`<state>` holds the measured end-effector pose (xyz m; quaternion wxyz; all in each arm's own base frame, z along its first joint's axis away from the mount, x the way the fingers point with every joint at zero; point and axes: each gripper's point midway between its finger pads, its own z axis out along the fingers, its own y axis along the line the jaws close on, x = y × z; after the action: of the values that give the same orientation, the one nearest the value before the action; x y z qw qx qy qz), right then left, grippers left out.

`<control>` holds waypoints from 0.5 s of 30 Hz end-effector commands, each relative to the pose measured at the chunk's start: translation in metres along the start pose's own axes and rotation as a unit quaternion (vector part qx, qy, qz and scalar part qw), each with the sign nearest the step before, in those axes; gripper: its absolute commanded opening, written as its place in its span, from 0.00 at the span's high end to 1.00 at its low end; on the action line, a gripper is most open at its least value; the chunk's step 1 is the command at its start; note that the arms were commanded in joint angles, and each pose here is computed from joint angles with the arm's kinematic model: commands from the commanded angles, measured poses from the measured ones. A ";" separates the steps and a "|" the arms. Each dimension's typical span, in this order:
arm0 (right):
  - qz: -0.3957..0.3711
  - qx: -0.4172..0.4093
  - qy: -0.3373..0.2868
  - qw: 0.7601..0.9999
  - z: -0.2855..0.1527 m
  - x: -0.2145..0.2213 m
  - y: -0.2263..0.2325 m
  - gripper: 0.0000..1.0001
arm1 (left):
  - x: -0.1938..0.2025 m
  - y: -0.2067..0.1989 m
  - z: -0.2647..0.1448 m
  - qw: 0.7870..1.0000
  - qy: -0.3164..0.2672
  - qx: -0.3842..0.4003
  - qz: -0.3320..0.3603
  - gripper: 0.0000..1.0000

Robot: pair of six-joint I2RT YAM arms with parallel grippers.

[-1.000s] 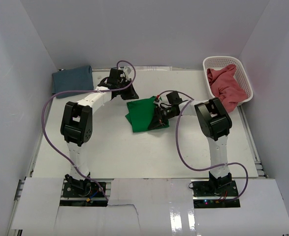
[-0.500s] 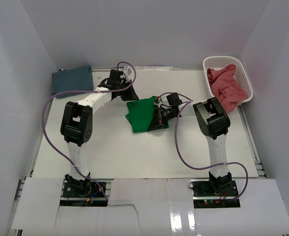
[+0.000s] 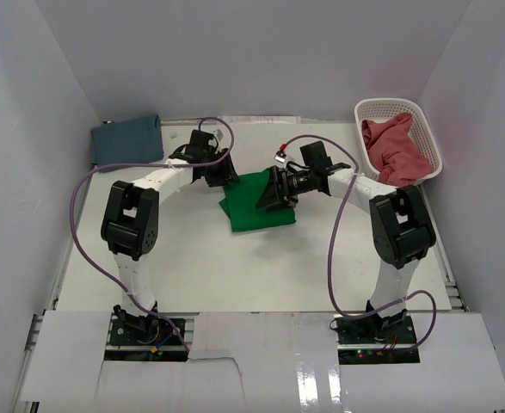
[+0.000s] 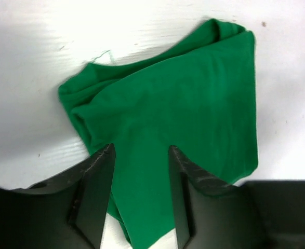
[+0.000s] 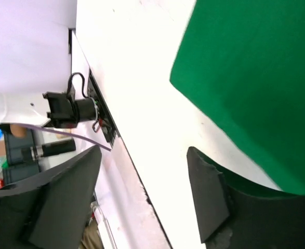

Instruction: Fold and stack the t-shirts

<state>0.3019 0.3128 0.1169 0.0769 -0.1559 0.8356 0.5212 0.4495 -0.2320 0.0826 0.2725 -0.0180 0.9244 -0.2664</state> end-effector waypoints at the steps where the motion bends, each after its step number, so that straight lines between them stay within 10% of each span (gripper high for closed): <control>1: -0.033 0.018 -0.017 0.999 -0.018 0.001 0.017 0.22 | -0.012 0.009 -0.026 0.998 -0.038 -0.041 -0.006 0.42; 4: -0.039 0.020 -0.021 0.999 -0.025 0.004 0.025 0.18 | -0.005 0.019 -0.027 0.998 -0.037 -0.055 -0.012 0.28; 15: -0.048 0.019 -0.033 0.998 -0.040 0.003 0.037 0.18 | 0.020 0.041 -0.012 0.997 -0.011 -0.070 -0.042 0.24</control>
<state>0.2893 0.2973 0.1501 0.1138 -0.1676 0.8400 0.5033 0.4265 -0.1967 0.0455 0.2478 -0.0713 0.9447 -0.2027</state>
